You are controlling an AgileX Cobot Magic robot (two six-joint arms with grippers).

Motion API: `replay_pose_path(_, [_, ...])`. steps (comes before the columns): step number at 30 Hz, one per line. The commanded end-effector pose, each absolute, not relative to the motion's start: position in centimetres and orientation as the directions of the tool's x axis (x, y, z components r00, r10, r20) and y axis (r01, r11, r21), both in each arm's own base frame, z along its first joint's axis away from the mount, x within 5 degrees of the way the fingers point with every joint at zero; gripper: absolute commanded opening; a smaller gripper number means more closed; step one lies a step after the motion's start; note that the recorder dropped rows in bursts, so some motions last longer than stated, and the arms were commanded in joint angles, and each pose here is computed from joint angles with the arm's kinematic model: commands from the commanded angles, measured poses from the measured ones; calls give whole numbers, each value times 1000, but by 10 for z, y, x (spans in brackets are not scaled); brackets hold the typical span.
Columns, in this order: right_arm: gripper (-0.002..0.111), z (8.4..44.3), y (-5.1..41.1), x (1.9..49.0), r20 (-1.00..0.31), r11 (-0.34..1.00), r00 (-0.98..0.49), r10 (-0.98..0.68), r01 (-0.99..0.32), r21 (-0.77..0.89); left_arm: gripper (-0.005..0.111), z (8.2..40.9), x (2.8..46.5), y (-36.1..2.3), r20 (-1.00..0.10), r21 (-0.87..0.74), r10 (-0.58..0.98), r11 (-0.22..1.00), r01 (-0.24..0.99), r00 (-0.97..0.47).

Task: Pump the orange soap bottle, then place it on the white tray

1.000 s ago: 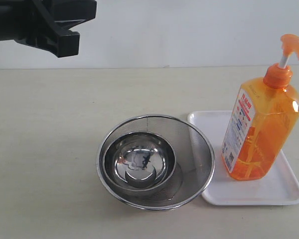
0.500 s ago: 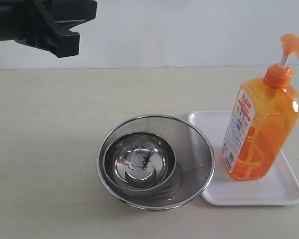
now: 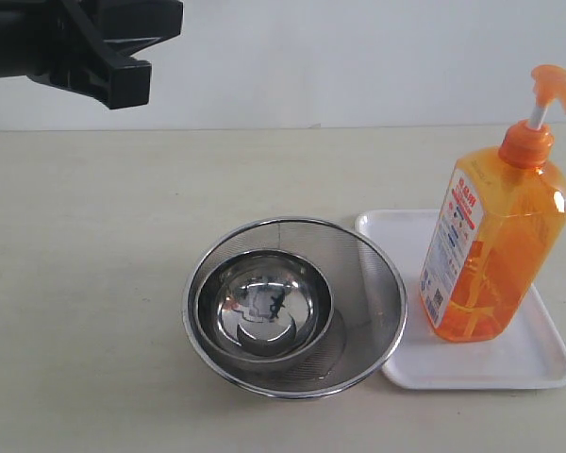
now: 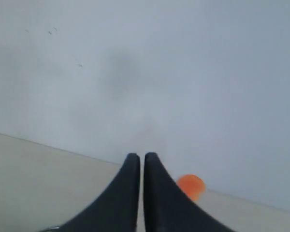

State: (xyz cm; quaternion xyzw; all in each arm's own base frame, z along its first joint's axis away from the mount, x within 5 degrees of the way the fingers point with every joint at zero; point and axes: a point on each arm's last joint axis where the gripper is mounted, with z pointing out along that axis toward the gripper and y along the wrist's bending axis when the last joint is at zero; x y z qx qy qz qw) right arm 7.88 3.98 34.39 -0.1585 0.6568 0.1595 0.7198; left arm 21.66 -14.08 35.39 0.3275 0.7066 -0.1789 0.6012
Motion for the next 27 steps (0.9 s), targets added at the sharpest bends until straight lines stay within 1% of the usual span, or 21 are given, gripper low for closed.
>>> replay_pose_path(1, [0,350,45,55,-984,860,177,18,-505,-75,5,354,216,-139,-967,144,248,728,670,-61])
replay_pose_path(3, [0,351,45,54,-981,860,192,-1,-500,-98,5,354,216,-139,-967,144,248,728,670,-61])
replay_pose_path(6, [0,351,42,56,-980,883,198,-2,-459,-95,5,354,216,-139,-967,144,248,728,670,-61])
replay_pose_path(8, [0,346,35,61,-982,917,190,3,-392,-73,5,354,216,-139,-967,144,248,727,671,-61])
replay_pose_path(12, [0,317,22,74,-993,968,108,56,-248,27,5,354,216,-139,-967,144,248,727,671,-61])
replay_pose_path(17, [0,283,18,80,-998,977,17,54,-207,49,5,354,216,-139,-967,144,248,727,671,-61])
replay_pose_path(19, [0,275,13,82,-997,986,0,73,-149,72,5,354,216,-139,-967,144,248,727,671,-61])
replay_pose_path(20, [0,272,9,83,-996,990,-1,92,-107,92,5,354,216,-139,-967,144,248,727,671,-61])
replay_pose_path(23, [0,259,-1,84,-975,975,-15,223,16,223,5,354,216,-139,-967,144,248,728,670,-61])
replay_pose_path(24, [0,254,-2,84,-970,971,-27,240,28,239,5,354,216,-139,-967,144,248,728,670,-61])
replay_pose_path(27, [0,243,-2,84,-980,982,-69,187,35,184,5,354,216,-139,-967,144,248,728,670,-61])
